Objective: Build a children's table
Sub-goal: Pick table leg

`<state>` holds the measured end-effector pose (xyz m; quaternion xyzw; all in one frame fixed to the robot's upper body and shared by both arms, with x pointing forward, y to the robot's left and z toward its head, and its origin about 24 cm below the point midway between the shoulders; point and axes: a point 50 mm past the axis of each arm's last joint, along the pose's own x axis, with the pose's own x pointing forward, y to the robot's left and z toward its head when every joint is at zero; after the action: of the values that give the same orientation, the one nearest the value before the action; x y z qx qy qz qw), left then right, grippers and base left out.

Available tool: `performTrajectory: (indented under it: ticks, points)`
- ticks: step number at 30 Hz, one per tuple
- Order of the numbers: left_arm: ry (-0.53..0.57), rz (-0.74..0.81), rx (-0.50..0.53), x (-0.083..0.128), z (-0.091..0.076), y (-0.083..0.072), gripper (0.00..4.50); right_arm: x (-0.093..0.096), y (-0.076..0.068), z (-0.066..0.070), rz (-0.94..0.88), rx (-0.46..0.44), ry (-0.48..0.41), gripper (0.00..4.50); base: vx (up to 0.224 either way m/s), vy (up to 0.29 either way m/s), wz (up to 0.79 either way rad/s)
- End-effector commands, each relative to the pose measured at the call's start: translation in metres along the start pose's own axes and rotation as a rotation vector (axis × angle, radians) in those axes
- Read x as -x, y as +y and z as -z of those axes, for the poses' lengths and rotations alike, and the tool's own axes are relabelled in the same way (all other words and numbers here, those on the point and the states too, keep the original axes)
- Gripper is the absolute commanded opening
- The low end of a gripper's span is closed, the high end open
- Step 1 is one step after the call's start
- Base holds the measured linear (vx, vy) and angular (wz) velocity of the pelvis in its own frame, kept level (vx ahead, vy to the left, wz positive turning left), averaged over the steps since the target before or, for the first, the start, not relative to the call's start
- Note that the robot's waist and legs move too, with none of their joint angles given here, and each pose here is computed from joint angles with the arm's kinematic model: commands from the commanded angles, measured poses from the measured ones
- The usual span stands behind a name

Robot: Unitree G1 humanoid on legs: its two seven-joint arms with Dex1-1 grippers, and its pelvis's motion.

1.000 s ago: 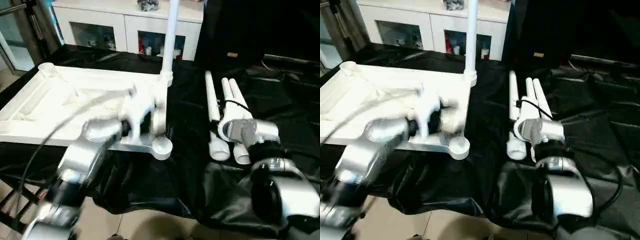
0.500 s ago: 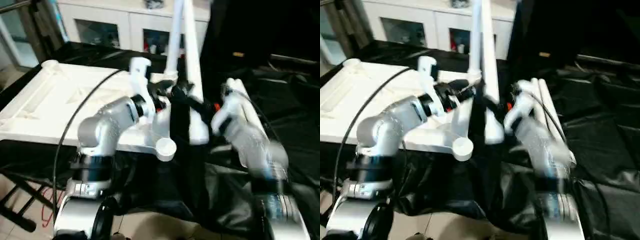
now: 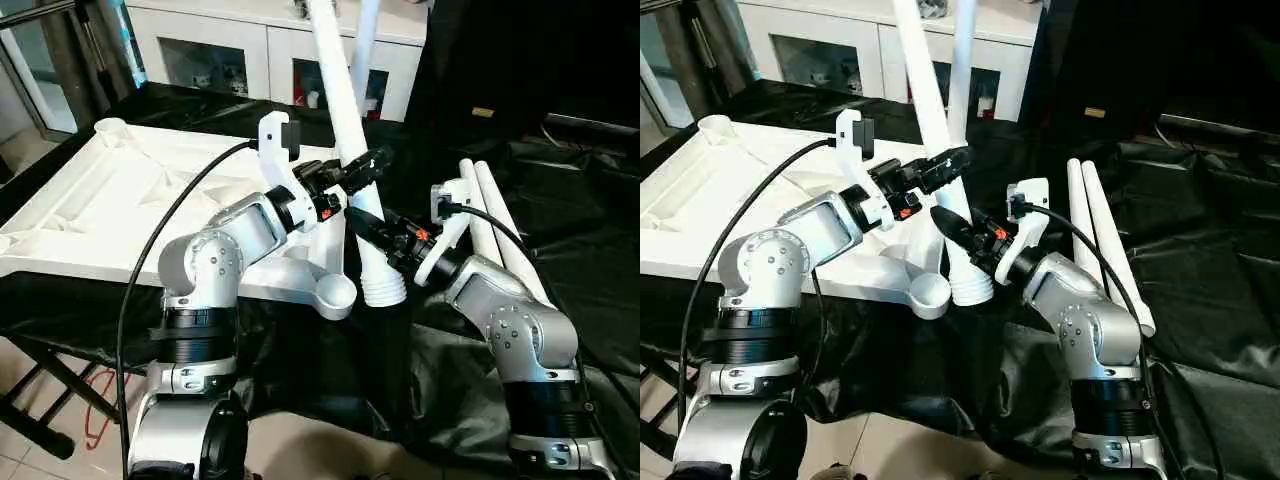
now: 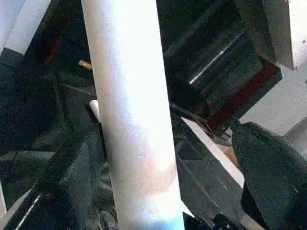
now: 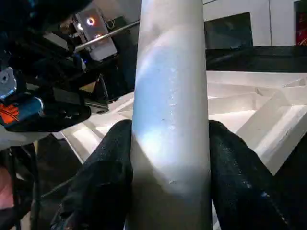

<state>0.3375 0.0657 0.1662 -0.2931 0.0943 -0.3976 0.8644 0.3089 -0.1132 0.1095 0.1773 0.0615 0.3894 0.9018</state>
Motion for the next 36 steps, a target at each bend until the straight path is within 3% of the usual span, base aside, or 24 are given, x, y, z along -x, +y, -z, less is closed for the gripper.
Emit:
performTrajectory:
  ticks: [1, 2, 6, 8, 12, 13, 33, 34, 36]
  points:
    - [-0.007, 0.023, -0.004, -0.004, -0.001, -0.010, 4.50, -0.003, 0.000, -0.002, 0.028, 0.060, 0.022, 1.84, 0.000, 0.000, 0.00]
    - [-0.008, 0.016, -0.004, -0.004, -0.001, -0.009, 4.22, -0.004, 0.000, -0.002, 0.034, 0.069, 0.029, 1.84, 0.000, 0.000, 0.00]
    - [-0.037, -0.001, -0.020, -0.005, -0.003, -0.007, 4.09, -0.009, 0.004, -0.001, 0.025, 0.084, 0.042, 1.84, 0.000, 0.000, 0.00]
    - [-0.043, -0.008, -0.014, -0.005, -0.004, -0.007, 3.72, -0.012, 0.007, -0.001, 0.018, 0.096, 0.048, 1.84, 0.000, 0.000, 0.00]
    - [-0.044, -0.020, -0.010, -0.004, -0.004, -0.006, 3.62, -0.014, 0.010, -0.001, 0.012, 0.116, 0.053, 1.84, 0.000, 0.000, 0.00]
    - [-0.042, -0.023, -0.011, -0.005, -0.003, -0.005, 3.30, -0.015, 0.010, -0.002, 0.011, 0.117, 0.052, 1.84, 0.000, 0.000, 0.00]
    - [-0.045, -0.021, -0.058, -0.006, -0.004, -0.002, 1.96, -0.022, 0.019, -0.011, -0.061, 0.211, 0.078, 1.83, 0.000, 0.000, 0.00]
    - [-0.048, -0.015, -0.066, -0.005, -0.006, -0.002, 1.90, -0.022, 0.019, -0.012, -0.086, 0.180, 0.085, 2.38, 0.000, 0.000, 0.00]
    - [-0.051, -0.009, -0.079, -0.004, -0.008, -0.001, 1.88, -0.022, 0.019, -0.013, -0.105, 0.161, 0.092, 2.52, 0.000, 0.000, 0.00]
